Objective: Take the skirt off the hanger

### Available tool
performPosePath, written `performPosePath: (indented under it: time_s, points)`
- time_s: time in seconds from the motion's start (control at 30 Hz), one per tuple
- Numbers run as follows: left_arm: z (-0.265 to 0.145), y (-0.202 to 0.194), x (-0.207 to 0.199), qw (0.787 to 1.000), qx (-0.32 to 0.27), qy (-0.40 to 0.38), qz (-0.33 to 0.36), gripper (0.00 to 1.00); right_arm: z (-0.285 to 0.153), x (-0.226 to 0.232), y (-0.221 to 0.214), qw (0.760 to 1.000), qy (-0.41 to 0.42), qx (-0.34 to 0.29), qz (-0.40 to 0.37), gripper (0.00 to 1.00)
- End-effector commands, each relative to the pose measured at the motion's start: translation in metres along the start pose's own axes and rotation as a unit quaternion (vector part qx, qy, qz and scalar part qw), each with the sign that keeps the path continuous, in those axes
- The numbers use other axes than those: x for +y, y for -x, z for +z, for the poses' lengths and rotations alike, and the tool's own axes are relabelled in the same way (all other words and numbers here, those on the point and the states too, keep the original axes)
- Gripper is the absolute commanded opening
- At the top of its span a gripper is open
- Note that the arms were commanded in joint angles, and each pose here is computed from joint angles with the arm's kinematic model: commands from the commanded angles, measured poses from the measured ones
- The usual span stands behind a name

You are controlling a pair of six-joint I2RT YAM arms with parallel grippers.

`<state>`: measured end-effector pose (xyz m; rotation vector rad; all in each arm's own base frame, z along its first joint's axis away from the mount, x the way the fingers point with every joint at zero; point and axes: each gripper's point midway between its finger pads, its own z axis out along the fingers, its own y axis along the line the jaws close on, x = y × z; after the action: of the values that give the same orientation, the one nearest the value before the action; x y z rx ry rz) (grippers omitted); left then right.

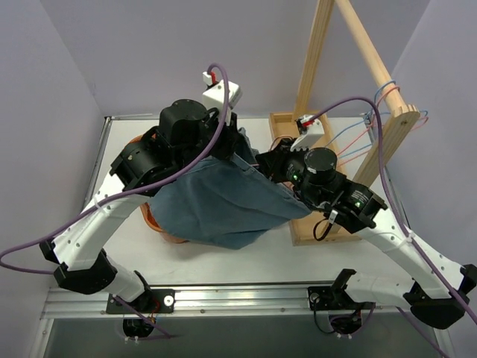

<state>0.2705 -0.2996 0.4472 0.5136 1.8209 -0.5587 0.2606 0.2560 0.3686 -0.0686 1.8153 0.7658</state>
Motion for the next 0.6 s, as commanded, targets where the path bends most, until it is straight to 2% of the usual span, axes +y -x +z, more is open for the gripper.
performPosePath:
  time_s: [0.0, 0.13, 0.27, 0.43, 0.57]
  points:
    - [-0.042, 0.052, 0.041, 0.994, -0.102, 0.047, -0.018, 0.02, -0.027, -0.026, 0.011, 0.998, -0.057, -0.017, -0.015, 0.0]
    - [-0.058, 0.05, 0.079, 0.99, -0.105, 0.089, -0.022, 0.02, -0.048, -0.052, 0.009, 0.994, -0.101, -0.023, -0.028, 0.0]
    - [-0.065, 0.043, 0.096, 0.99, -0.096, 0.102, -0.022, 0.02, -0.064, -0.06, 0.018, 0.993, -0.112, -0.04, -0.027, 0.0]
    - [-0.072, 0.034, 0.104, 0.99, -0.09, 0.105, -0.025, 0.02, -0.072, -0.065, 0.026, 0.99, -0.127, -0.05, -0.026, 0.0]
    - [-0.095, 0.044, 0.084, 0.991, -0.119, 0.049, -0.03, 0.02, -0.067, -0.073, 0.02, 0.987, -0.151, -0.037, -0.038, 0.0]
